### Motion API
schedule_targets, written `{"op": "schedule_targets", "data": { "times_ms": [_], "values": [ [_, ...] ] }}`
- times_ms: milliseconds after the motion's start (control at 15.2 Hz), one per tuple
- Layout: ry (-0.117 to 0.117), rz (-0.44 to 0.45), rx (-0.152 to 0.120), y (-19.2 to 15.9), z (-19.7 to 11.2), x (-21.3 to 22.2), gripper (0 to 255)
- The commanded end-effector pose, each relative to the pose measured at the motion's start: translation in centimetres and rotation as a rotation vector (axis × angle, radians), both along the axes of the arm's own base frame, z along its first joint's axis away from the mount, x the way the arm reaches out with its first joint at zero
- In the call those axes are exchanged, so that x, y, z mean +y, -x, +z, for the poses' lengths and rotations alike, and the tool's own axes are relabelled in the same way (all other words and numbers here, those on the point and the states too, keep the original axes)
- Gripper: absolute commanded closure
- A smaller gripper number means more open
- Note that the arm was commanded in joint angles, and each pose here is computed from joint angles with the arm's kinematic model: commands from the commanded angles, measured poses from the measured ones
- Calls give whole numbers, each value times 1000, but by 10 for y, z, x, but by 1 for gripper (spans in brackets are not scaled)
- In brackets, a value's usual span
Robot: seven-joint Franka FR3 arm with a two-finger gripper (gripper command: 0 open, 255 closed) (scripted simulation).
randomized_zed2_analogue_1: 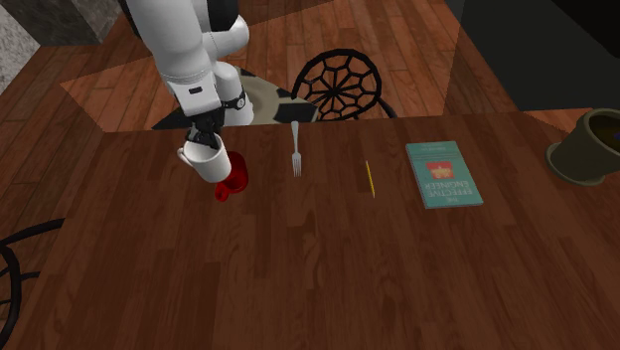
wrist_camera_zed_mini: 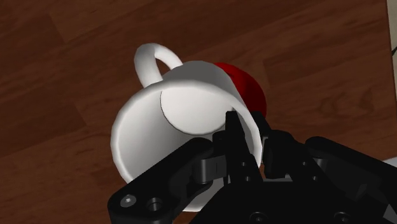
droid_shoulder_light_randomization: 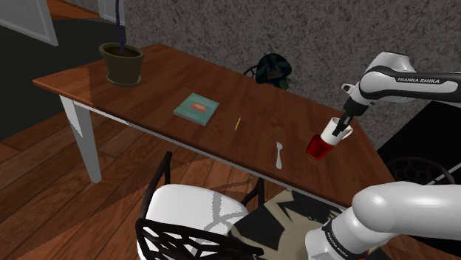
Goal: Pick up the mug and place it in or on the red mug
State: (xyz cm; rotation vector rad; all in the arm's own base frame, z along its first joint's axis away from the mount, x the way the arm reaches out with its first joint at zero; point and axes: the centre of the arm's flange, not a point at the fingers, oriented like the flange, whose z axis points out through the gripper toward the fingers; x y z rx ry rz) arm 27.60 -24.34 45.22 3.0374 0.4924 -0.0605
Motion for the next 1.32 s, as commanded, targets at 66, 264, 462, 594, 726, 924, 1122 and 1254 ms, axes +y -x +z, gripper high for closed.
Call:
{"op": "schedule_targets", "data": {
  "times_ms": [66,264,462,594,726,924,1122,1254],
  "values": [
    [0,0,0,-1,-2,0,255],
    [0,0,0,-1,-2,0,255],
    [0,0,0,-1,-2,0,0],
    [0,0,0,-1,-2,0,0],
    [0,0,0,-1,-2,0,0],
    [0,0,0,-2,37,3,0],
    [0,0,0,-2,47,3,0],
    [0,0,0,-2,47,3,0]
  ]
}}
